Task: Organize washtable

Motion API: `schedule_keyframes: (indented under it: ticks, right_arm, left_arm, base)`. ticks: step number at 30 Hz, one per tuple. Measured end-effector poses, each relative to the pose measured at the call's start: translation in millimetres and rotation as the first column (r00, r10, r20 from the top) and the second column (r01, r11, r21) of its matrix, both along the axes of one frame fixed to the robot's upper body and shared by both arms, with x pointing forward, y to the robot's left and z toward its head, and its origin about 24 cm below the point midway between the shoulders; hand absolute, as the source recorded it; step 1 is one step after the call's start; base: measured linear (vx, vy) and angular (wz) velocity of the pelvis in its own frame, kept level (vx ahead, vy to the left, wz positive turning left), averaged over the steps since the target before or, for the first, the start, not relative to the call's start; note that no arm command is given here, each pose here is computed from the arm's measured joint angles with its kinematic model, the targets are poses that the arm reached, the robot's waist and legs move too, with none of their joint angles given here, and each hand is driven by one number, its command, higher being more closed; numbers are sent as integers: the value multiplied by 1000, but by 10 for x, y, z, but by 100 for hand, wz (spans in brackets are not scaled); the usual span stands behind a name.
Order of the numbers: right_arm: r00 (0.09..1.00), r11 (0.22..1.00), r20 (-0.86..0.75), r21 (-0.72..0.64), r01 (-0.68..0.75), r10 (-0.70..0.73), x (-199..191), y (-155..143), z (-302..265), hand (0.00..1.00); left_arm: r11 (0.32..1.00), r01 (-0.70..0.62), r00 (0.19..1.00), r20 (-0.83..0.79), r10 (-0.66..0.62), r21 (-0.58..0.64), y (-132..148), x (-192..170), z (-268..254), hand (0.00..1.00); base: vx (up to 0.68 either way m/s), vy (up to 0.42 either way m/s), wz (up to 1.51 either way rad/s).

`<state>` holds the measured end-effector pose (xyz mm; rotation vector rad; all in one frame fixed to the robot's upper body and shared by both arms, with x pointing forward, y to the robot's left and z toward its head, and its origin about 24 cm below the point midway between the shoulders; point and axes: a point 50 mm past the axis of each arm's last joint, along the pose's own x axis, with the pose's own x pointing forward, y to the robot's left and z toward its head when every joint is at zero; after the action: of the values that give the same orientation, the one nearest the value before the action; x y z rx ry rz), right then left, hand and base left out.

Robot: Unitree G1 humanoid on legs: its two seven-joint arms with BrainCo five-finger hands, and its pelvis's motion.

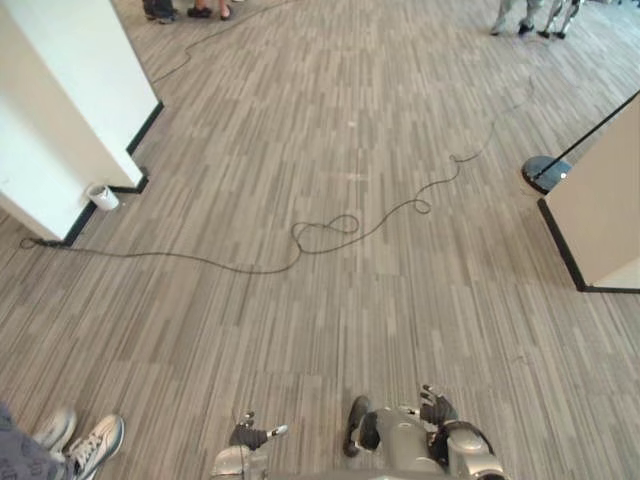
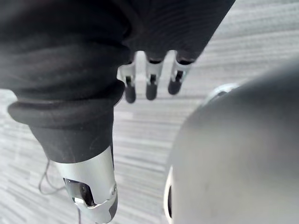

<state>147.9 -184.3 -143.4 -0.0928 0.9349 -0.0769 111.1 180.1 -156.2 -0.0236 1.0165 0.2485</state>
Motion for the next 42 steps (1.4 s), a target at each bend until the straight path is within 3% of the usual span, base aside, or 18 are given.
schedule_keyframes:
  ticks: [5,9,14,19,25,33,42]
  right_arm:
    - [998,999,-41,35,-35,37,-62,176,-53,0]
    - [996,998,-71,29,-59,61,-71,189,-81,0]
    - [991,993,-76,55,-106,110,-49,353,-90,0]
    - [993,993,-57,59,-104,107,-61,362,-82,0]
    - [995,995,21,28,-95,94,43,241,-1,0]
    - [997,997,-6,-30,-74,74,38,2,13,0]
    - [994,996,-72,22,-84,86,-70,211,-79,0]
  left_arm:
    - [999,-3,994,109,-3,54,169,187,141,0]
    - [999,-33,986,163,29,24,113,258,179,0]
    - [997,-66,982,178,60,29,221,284,205,0]
    - [995,-78,993,92,72,56,361,142,127,0]
    - [997,-61,997,44,59,36,274,67,68,0]
    - [993,-107,994,16,108,-46,-2,-22,5,0]
    - [998,-63,990,124,61,17,148,185,138,0]
  base:
    - [593,-133,-30]
    - [586,66,-71]
    - [726,225,-36]
    - [591,135,20]
    - [572,-33,45]
    - [751,-217,53]
    - [613,-39,-35]
